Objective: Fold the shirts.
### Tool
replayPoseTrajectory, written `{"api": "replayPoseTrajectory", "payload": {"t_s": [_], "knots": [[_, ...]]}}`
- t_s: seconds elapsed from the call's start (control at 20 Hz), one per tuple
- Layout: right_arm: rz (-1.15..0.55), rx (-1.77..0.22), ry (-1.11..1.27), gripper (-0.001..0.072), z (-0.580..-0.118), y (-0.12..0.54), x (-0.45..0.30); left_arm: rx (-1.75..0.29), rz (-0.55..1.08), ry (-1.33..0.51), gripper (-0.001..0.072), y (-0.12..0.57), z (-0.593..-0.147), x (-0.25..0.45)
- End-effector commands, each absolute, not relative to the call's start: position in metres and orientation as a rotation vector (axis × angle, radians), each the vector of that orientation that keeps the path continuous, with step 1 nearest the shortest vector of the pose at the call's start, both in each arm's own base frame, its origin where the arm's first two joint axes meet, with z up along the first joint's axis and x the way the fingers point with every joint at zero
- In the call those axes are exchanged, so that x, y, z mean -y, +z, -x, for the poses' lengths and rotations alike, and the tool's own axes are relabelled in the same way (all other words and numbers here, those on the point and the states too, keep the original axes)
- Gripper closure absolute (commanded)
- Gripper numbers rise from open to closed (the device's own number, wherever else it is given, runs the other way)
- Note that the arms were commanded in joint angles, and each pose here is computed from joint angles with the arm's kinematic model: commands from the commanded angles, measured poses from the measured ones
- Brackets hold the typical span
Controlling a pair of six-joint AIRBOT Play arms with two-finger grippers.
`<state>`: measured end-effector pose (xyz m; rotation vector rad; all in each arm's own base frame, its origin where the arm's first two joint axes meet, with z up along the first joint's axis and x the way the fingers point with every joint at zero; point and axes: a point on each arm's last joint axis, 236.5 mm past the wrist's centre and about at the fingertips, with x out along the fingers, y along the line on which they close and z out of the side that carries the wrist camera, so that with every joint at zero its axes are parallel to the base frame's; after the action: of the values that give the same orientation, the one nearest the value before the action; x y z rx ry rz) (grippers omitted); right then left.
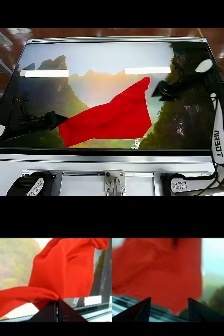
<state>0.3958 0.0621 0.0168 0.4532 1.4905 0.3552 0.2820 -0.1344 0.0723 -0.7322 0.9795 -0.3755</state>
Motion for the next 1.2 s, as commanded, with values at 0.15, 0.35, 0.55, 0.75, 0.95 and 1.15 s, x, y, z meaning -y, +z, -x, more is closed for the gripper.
{"api": "replayPoseTrajectory", "payload": {"t_s": [0.15, 0.35, 0.55, 0.75, 0.95, 1.15], "knots": [[-0.674, -1.71, 0.246, 0.0051, -0.279, -0.07, -0.075, -0.978, 0.703, -0.401, 0.0667, 0.07, -0.281, 0.136], [-0.762, -1.639, 0.194, 0.0053, -0.285, -0.1, -0.096, -0.977, 0.703, -0.4, 0.0667, 0.07, -0.281, 0.136], [-0.742, -1.668, 0.177, 0.0056, -0.287, -0.124, -0.116, -0.955, 0.705, -0.388, 0.0668, 0.072, -0.286, 0.134], [-0.778, -1.604, 0.161, 0.0489, -0.304, -0.126, -0.124, -0.937, 0.684, -0.393, 0.0668, 0.073, -0.289, 0.132], [-0.698, -1.549, 0.314, 0.0655, -0.322, -0.088, -0.132, -0.883, 0.659, -0.38, 0.0667, 0.078, -0.299, 0.125], [-0.258, -1.293, 0.588, 0.0654, -0.336, 0.056, -0.12, -0.638, 0.457, -0.448, 0.0668, 0.184, -0.323, 0.103]]}}
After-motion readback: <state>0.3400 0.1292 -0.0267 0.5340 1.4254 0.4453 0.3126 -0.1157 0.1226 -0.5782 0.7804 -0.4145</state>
